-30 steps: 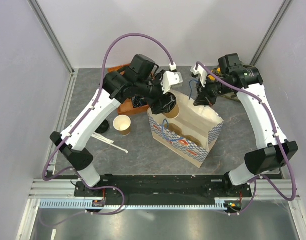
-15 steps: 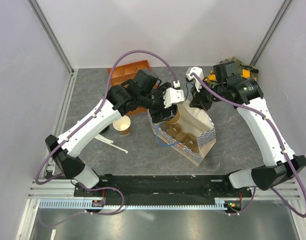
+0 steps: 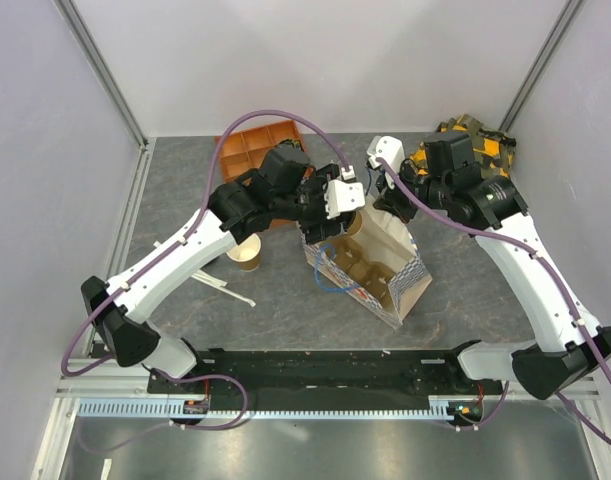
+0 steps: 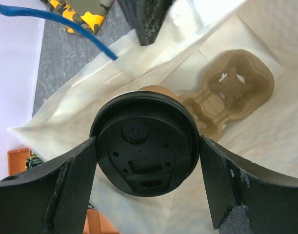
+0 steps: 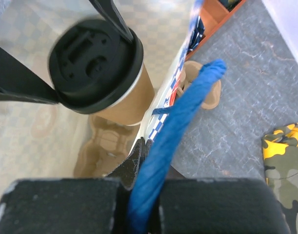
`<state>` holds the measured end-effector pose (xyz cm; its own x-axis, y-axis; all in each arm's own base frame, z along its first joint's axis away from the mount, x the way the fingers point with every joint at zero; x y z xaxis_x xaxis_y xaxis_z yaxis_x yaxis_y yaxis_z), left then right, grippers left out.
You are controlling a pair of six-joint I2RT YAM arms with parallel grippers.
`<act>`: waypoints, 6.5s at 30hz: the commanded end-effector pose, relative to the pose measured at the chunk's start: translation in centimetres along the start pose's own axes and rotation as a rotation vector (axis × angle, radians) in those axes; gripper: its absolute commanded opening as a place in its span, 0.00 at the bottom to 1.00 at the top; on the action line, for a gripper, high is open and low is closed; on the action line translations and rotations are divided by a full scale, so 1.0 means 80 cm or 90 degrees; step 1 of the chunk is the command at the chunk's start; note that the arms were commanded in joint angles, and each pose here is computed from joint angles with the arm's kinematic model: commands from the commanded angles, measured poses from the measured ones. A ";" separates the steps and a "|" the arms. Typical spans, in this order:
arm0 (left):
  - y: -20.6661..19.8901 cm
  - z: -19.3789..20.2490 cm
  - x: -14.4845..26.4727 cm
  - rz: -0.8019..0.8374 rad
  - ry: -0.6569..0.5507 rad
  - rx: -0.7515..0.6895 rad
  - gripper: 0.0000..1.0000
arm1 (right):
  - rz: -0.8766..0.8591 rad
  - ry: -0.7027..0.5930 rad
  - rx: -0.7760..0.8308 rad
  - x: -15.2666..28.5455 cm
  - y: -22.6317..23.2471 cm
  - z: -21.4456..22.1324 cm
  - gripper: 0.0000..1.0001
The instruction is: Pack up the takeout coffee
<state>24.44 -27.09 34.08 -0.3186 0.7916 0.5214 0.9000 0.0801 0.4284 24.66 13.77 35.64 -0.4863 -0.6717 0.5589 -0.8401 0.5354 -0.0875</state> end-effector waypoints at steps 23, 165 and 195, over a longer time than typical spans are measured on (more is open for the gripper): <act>-0.018 0.020 -0.003 -0.040 -0.058 -0.119 0.45 | -0.001 -0.127 0.129 0.003 0.022 -0.037 0.00; -0.072 0.152 -0.173 0.308 0.165 -0.247 0.39 | -0.082 -0.147 0.127 0.011 -0.012 0.023 0.00; -0.035 0.106 -0.172 0.243 0.128 -0.265 0.85 | -0.097 -0.147 0.124 0.003 -0.029 0.035 0.00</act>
<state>27.93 -32.77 19.50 -0.0581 0.6007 0.7973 0.7978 -0.4522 0.3989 25.51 10.66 33.34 -0.3987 -0.8173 0.4160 -0.9166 0.3692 -0.1532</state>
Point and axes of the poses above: each gripper's point midway between its finger pads, its own x axis back along the fingers, its own y axis along the line the jaws close on, z = x × y, the point moved 8 cm from there along x, back along the fingers, and after that the axes turned 4 degrees about -x, right-handed, at the moved point
